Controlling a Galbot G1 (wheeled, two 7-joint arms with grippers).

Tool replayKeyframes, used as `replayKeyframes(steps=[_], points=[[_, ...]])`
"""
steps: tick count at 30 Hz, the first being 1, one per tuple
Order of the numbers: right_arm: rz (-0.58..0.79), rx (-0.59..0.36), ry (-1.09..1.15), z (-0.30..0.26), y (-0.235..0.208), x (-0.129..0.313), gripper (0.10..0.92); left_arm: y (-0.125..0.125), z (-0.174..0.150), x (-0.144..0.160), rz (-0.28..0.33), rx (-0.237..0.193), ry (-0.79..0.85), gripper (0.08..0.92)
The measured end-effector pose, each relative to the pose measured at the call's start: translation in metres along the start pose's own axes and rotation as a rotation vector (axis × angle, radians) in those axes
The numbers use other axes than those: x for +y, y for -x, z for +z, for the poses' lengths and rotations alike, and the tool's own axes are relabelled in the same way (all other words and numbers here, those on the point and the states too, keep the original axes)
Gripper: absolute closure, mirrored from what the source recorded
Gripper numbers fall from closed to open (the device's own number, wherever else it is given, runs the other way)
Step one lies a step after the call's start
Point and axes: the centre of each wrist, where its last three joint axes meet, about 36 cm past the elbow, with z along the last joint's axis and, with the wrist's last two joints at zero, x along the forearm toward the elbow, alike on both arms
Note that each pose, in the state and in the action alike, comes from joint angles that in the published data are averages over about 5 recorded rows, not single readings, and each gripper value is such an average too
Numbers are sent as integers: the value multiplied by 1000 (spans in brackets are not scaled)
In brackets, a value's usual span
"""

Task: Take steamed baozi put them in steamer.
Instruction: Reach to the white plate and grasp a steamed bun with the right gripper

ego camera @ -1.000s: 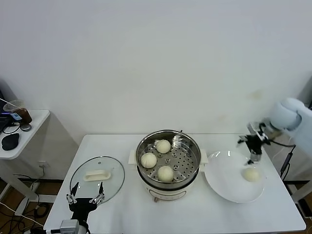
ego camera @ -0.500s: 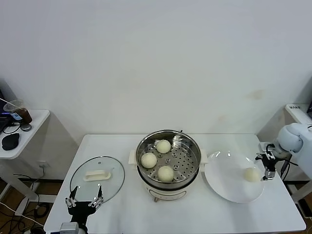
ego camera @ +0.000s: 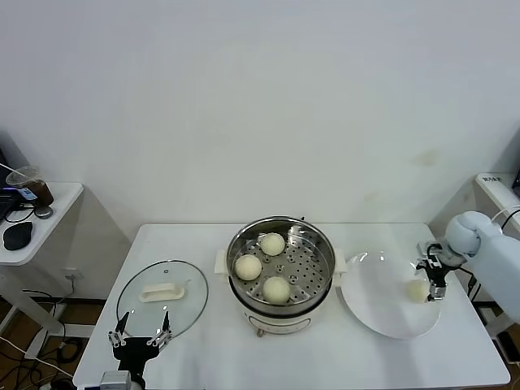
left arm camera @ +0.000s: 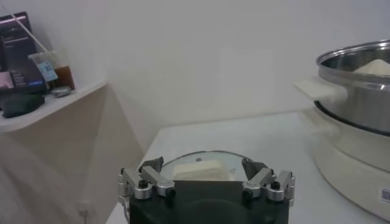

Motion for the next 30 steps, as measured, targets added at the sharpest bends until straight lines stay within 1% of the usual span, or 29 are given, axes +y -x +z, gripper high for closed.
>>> replayKeyframes(steps=[6, 17, 27, 30], points=[[-8, 10, -14, -7, 8, -5, 200, 1, 1, 0, 1, 4, 0, 177], [-39, 59, -28, -5, 15, -6, 200, 3, -1, -1, 2, -1, -4, 177], [-38, 64, -26, -10, 26, -6, 200, 4, 0, -1, 2, 2, -4, 177], [-33, 63, -26, -11, 27, -7, 215, 4, 0, -1, 1, 2, -4, 177]])
